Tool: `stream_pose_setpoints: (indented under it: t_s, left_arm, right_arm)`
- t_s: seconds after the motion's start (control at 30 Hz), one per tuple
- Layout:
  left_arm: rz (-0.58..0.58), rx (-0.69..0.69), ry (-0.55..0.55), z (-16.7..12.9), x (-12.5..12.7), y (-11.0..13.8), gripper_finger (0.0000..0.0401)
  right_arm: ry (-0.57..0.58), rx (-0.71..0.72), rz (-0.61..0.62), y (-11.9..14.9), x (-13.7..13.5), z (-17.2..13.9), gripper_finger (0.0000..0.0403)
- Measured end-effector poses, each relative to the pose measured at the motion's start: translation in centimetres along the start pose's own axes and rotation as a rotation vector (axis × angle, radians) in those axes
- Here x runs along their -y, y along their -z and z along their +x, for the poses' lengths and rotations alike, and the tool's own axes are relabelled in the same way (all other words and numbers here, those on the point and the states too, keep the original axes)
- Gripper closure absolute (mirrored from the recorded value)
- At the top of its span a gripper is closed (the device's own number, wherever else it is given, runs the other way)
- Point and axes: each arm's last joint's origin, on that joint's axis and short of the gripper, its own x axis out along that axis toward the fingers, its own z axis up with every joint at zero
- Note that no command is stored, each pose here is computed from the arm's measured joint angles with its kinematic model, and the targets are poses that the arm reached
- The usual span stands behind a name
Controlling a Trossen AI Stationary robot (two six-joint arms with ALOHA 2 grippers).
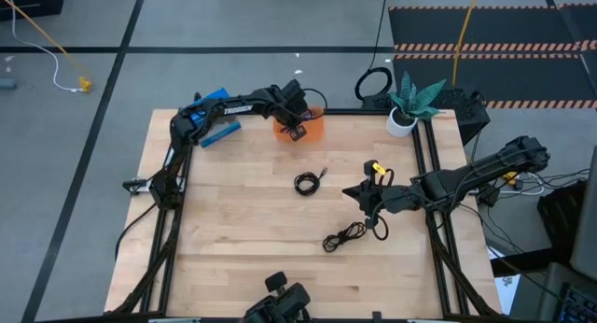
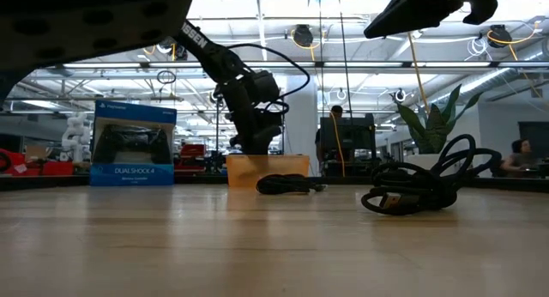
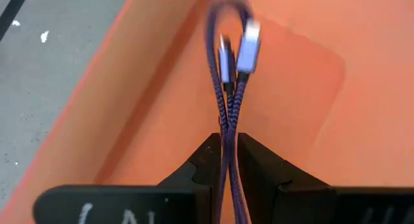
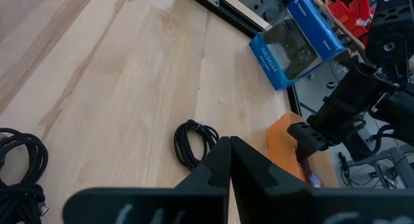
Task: Pick and place USB-C Cables
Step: Put the blue charger cable into the orange bin, then put the bottom black charger cable into the orange bin
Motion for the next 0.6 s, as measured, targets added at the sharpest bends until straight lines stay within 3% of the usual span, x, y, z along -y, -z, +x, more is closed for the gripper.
stream_pose_setpoints:
  t_s: [0.37, 0.6]
  left_arm:
    - [-0.017, 0.014, -0.004, -0.7, 0.1, -0.2, 0.0343]
    - [0.006, 0.121, -0.005, -6.0, 1.2, -1.7, 0.0343]
  right_arm:
    - [0.000, 0.000, -0.001, 0.0, 0.0, 0.0, 0.0403]
    - [0.003, 0.004, 0.017, 0.0, 0.0, 0.0, 0.0403]
